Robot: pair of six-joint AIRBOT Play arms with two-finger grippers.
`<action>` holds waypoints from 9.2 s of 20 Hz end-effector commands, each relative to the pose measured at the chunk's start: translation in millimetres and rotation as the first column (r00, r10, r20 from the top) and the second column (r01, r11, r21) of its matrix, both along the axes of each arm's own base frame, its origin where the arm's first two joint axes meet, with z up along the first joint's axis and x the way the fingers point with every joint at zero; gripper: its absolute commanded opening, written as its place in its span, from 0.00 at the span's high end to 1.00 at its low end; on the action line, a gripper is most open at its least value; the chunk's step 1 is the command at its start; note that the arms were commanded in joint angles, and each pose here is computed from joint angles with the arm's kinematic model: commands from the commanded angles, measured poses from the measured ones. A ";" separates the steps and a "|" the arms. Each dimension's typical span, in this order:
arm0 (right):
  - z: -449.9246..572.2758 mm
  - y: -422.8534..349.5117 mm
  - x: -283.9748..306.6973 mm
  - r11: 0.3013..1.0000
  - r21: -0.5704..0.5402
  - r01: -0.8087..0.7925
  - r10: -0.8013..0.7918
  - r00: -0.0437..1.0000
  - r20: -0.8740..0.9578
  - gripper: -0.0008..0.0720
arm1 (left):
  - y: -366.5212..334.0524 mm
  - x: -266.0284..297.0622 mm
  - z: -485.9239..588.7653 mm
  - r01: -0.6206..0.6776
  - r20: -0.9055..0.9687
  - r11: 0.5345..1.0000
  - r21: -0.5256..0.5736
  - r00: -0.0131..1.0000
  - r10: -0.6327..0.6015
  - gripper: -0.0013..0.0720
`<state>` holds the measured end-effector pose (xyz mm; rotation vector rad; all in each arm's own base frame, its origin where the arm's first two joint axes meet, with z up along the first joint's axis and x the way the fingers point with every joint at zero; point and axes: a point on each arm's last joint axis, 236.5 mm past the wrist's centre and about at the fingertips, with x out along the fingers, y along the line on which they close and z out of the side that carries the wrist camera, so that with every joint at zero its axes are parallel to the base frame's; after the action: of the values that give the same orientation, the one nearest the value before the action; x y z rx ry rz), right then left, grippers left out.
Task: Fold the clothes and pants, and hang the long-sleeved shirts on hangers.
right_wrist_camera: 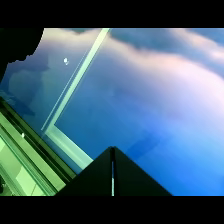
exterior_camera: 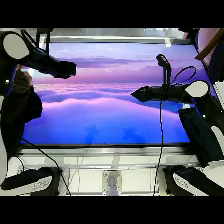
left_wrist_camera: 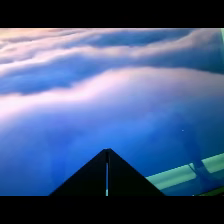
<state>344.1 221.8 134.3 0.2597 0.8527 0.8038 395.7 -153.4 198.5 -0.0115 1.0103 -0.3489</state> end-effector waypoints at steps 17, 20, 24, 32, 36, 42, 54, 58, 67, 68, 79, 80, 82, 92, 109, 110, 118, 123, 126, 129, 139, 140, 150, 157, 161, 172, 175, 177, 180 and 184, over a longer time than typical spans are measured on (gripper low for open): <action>5.3 -2.8 12.6 0.999 0.009 0.042 -0.042 0.998 0.039 0.96 | 399.4 -28.1 -47.1 -0.800 0.109 0.442 0.406 0.522 0.846 0.19; 12.3 -5.4 23.1 0.997 0.022 0.077 -0.079 0.994 0.073 0.96 | 447.7 -93.9 -99.8 -0.874 -0.059 0.328 0.358 0.330 0.942 0.19; 30.5 -11.0 41.2 0.990 0.046 0.135 -0.140 0.980 0.145 0.80 | 448.3 -131.3 -171.5 -0.939 -0.308 0.320 0.127 0.269 0.913 0.19; 74.2 -9.7 49.2 0.988 0.078 0.131 -0.145 0.961 0.234 0.13 | 425.4 -104.6 -238.4 -0.892 -0.324 0.349 -0.287 0.433 0.841 0.00; 74.8 -9.1 48.8 0.988 0.084 0.132 -0.148 0.962 0.227 0.13 | 421.7 -59.8 -222.4 -0.820 -0.301 0.279 -0.500 0.467 0.832 0.02; 74.6 -9.0 48.6 0.988 0.084 0.131 -0.147 0.963 0.226 0.14 | 418.1 -51.6 -218.3 -0.808 -0.296 0.275 -0.521 0.473 0.830 0.97; 107.5 -55.6 38.5 0.989 -0.072 0.133 -0.106 0.947 0.304 0.14 | 216.7 6.4 -14.3 -0.318 0.124 0.632 -0.707 0.824 0.554 0.97; 143.8 -116.9 16.7 0.947 -0.253 0.196 -0.099 0.931 0.351 0.14 | 15.3 9.4 17.3 0.013 0.244 0.705 -0.709 0.942 0.229 0.97; 151.3 -205.1 19.5 0.837 -0.381 0.393 -0.248 0.893 0.376 0.14 | -267.4 -80.1 -131.0 0.159 0.089 0.760 -0.631 0.987 -0.133 0.53; 143.1 -204.8 18.3 0.840 -0.394 0.373 -0.241 0.907 0.344 0.14 | -263.7 -72.0 -138.9 0.127 0.066 0.764 -0.633 0.992 -0.110 0.08; -62.9 -135.1 -41.4 0.979 -0.185 0.089 -0.144 0.940 -0.311 0.19 | 17.8 23.5 -97.9 -0.220 -0.031 0.785 -0.580 0.968 0.249 0.04; -83.0 -125.8 -41.8 0.984 -0.152 0.089 -0.134 0.941 -0.312 0.17 | 32.4 13.9 -125.2 -0.287 -0.106 0.797 -0.531 0.956 0.274 0.04; -126.4 -123.0 -43.3 0.975 -0.170 0.140 -0.190 0.927 -0.324 0.17 | 47.0 -0.9 -166.6 -0.373 -0.197 0.799 -0.472 0.928 0.317 0.04; -216.3 -132.7 -41.7 0.938 -0.250 0.242 -0.332 0.836 -0.437 0.17 | 3.6 15.2 -220.9 -0.450 -0.283 0.734 -0.509 0.893 0.351 0.04; -180.2 -163.6 12.6 0.909 -0.351 0.226 -0.330 0.903 -0.274 0.26 | -1.6 12.9 -219.9 -0.438 -0.286 0.737 -0.514 0.898 0.333 0.04; -182.1 -170.7 12.9 0.896 -0.380 0.229 -0.343 0.901 -0.265 0.26 | -1.6 12.9 -219.9 -0.438 -0.286 0.737 -0.514 0.898 0.333 0.04; -239.1 -139.6 -5.9 0.951 -0.269 0.155 -0.265 0.858 -0.439 0.25 | -1.6 12.9 -219.9 -0.438 -0.287 0.737 -0.514 0.898 0.334 0.04; -215.7 -104.1 4.5 0.994 -0.097 0.055 -0.088 0.921 -0.379 0.95 | -1.6 12.9 -219.7 -0.438 -0.286 0.737 -0.515 0.898 0.334 0.04; -192.7 -113.9 15.4 0.991 -0.135 0.012 -0.060 0.932 -0.358 0.96 | -1.4 13.1 -215.5 -0.433 -0.277 0.737 -0.520 0.901 0.334 0.11; -175.7 -183.4 6.5 0.931 -0.364 -0.025 -0.127 0.913 -0.388 0.96 | 10.6 17.4 -189.6 -0.419 -0.222 0.724 -0.547 0.907 0.357 0.17; -70.9 -325.8 114.0 0.756 -0.402 0.517 -0.562 0.827 0.006 0.26 | 13.0 -15.5 -94.5 -0.236 -0.017 0.762 -0.604 0.959 0.284 0.17; -67.7 -322.3 117.9 0.758 -0.367 0.538 -0.584 0.812 -0.015 0.23 | 10.0 -23.1 -107.2 -0.238 -0.050 0.780 -0.579 0.965 0.257 0.17; -114.9 -217.4 4.4 0.894 -0.144 0.424 -0.448 0.833 -0.325 0.23 | -72.8 -56.2 -236.5 -0.392 -0.274 0.772 -0.501 0.917 0.288 0.15; -119.5 -165.2 -10.9 0.927 -0.050 0.371 -0.365 0.864 -0.347 0.23 | -131.5 -14.5 -271.9 -0.301 -0.249 0.840 -0.452 0.946 0.205 0.16; -122.3 -147.6 -0.6 0.933 -0.075 0.351 -0.357 0.885 -0.298 0.23 | -139.2 -2.8 -266.0 -0.288 -0.235 0.838 -0.464 0.952 0.197 0.70; -222.8 -122.4 -35.3 0.775 -0.020 0.632 -0.540 0.645 -0.541 0.23 | -137.5 -8.0 -257.0 -0.258 -0.243 0.844 -0.470 0.957 0.157 0.97; -232.0 -112.2 -20.9 0.732 0.027 0.680 -0.544 0.609 -0.578 0.23 | -137.7 -8.1 -255.4 -0.256 -0.241 0.844 -0.472 0.958 0.156 0.97; -238.5 -103.0 -15.1 0.719 0.061 0.692 -0.526 0.599 -0.604 0.23 | -137.7 -8.1 -255.4 -0.256 -0.241 0.844 -0.472 0.958 0.156 0.97; -244.9 -101.8 -5.0 0.679 0.090 0.729 -0.529 0.570 -0.629 0.23 | -137.7 -8.1 -255.4 -0.256 -0.241 0.844 -0.472 0.958 0.156 0.97; -234.7 -112.3 27.7 0.645 0.103 0.757 -0.567 0.565 -0.600 0.25 | -137.7 -8.1 -255.4 -0.256 -0.241 0.844 -0.472 0.958 0.156 0.97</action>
<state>349.3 118.3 -103.5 1.0888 1.0528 0.1554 386.9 -291.4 -57.7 -0.6347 1.0777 -0.4079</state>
